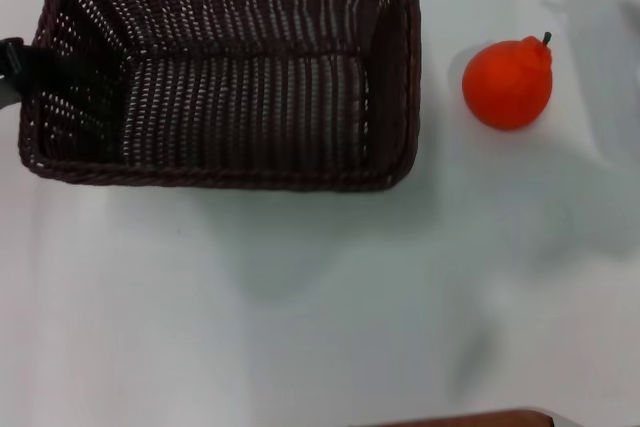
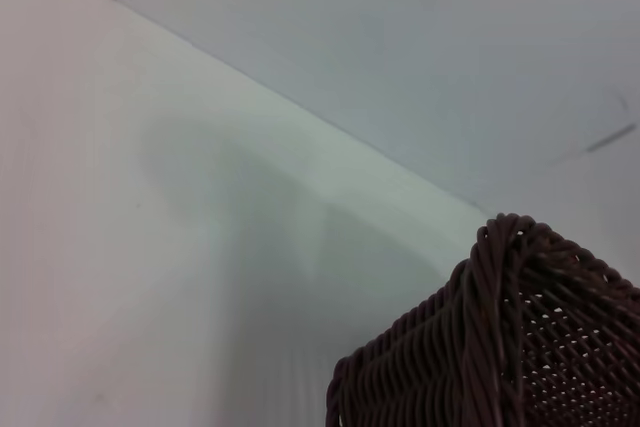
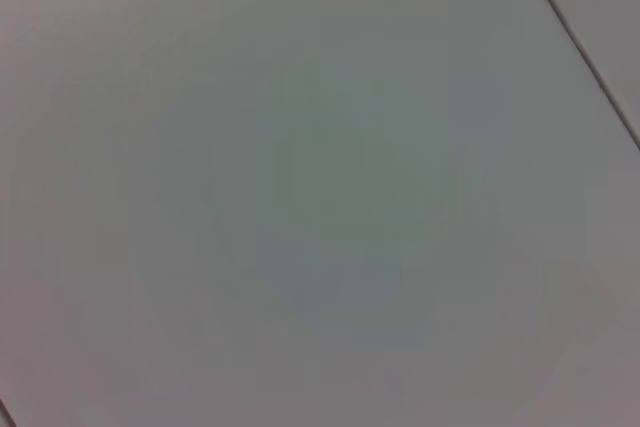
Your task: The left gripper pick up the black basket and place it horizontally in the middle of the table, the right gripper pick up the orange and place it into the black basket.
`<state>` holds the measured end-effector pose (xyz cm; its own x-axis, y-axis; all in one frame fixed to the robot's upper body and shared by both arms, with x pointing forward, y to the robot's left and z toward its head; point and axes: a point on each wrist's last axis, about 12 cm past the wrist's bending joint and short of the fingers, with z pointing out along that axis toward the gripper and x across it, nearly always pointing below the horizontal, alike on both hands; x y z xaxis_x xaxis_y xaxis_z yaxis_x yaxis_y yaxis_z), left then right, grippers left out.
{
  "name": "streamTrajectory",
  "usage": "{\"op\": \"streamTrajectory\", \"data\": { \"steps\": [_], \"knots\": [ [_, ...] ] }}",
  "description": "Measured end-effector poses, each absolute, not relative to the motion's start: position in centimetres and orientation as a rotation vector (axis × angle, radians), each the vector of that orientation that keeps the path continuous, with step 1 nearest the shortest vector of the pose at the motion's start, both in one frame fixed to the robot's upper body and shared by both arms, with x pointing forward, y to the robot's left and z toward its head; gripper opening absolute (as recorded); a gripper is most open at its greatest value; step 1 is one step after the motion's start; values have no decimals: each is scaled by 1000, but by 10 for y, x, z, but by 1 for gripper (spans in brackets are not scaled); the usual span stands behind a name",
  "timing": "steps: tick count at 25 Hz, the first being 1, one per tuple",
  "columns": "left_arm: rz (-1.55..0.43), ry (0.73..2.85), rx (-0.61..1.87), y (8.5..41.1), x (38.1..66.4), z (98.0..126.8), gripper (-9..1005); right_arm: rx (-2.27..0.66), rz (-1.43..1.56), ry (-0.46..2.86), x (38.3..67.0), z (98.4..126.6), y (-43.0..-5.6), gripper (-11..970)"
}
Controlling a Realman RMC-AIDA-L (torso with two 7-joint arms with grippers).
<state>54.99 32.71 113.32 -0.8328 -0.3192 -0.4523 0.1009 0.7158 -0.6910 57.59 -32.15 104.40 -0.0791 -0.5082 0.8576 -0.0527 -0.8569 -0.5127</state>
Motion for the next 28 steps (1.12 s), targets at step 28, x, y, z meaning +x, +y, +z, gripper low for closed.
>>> {"op": "streamTrajectory", "data": {
  "steps": [28],
  "knots": [
    [-1108,2281,-409,331,540,1094,488,-1900,-2000,611,576,1043,-323,853]
  ]
}}
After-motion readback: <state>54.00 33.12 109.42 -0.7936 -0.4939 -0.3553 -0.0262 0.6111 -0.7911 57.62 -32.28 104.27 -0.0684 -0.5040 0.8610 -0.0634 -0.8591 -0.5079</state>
